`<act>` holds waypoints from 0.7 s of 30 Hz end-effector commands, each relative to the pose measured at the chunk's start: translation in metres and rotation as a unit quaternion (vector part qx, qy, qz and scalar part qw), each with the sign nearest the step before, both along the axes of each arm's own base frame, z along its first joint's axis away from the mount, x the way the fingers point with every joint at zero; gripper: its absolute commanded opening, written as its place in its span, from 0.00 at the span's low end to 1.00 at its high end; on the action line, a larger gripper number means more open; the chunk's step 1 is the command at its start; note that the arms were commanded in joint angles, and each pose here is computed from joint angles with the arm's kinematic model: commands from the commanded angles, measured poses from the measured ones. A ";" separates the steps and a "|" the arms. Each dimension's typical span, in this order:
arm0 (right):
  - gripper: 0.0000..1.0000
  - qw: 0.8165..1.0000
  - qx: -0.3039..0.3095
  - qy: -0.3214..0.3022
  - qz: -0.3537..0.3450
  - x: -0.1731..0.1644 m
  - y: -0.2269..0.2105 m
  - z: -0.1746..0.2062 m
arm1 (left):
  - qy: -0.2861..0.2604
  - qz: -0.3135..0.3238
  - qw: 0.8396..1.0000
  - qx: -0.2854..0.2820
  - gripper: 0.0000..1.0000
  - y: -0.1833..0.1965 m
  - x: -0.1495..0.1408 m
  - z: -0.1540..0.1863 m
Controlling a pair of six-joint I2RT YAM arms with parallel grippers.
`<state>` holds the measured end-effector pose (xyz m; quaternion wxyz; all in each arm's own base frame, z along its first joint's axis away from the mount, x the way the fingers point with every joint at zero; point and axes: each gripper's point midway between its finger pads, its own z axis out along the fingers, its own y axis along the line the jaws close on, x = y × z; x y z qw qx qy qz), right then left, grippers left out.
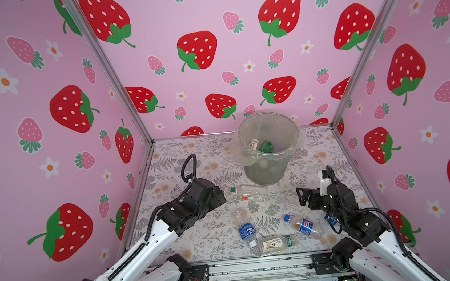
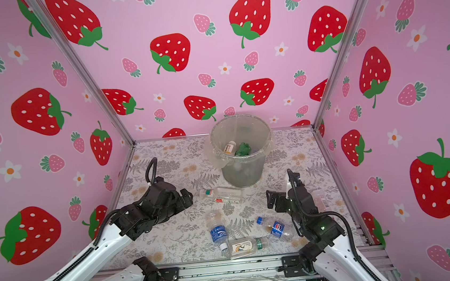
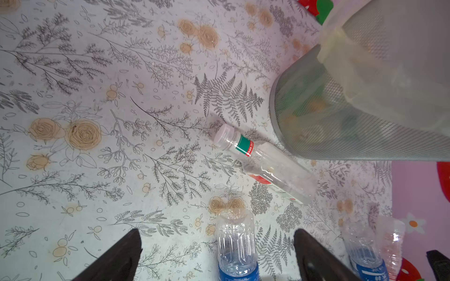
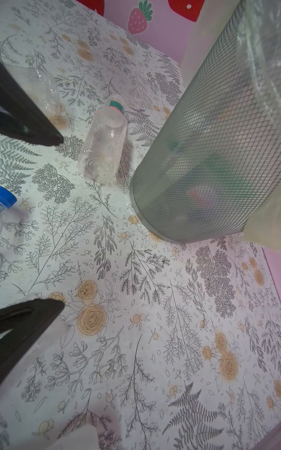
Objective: Throw the plastic bottles in the bin
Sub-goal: Pick up the plastic bottle from the bottom-center of the table.
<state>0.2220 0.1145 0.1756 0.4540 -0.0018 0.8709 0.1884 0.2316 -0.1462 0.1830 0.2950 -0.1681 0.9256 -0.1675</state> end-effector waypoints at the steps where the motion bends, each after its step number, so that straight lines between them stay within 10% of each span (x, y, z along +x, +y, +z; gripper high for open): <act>1: 0.99 1.000 0.024 -0.005 0.004 -0.002 0.003 0.000 | 0.010 0.033 0.999 0.015 0.99 -0.003 -0.006 -0.008; 21: 0.99 0.999 0.042 -0.011 0.021 -0.009 0.007 0.006 | 0.033 -0.025 0.999 0.000 0.99 -0.082 -0.041 -0.052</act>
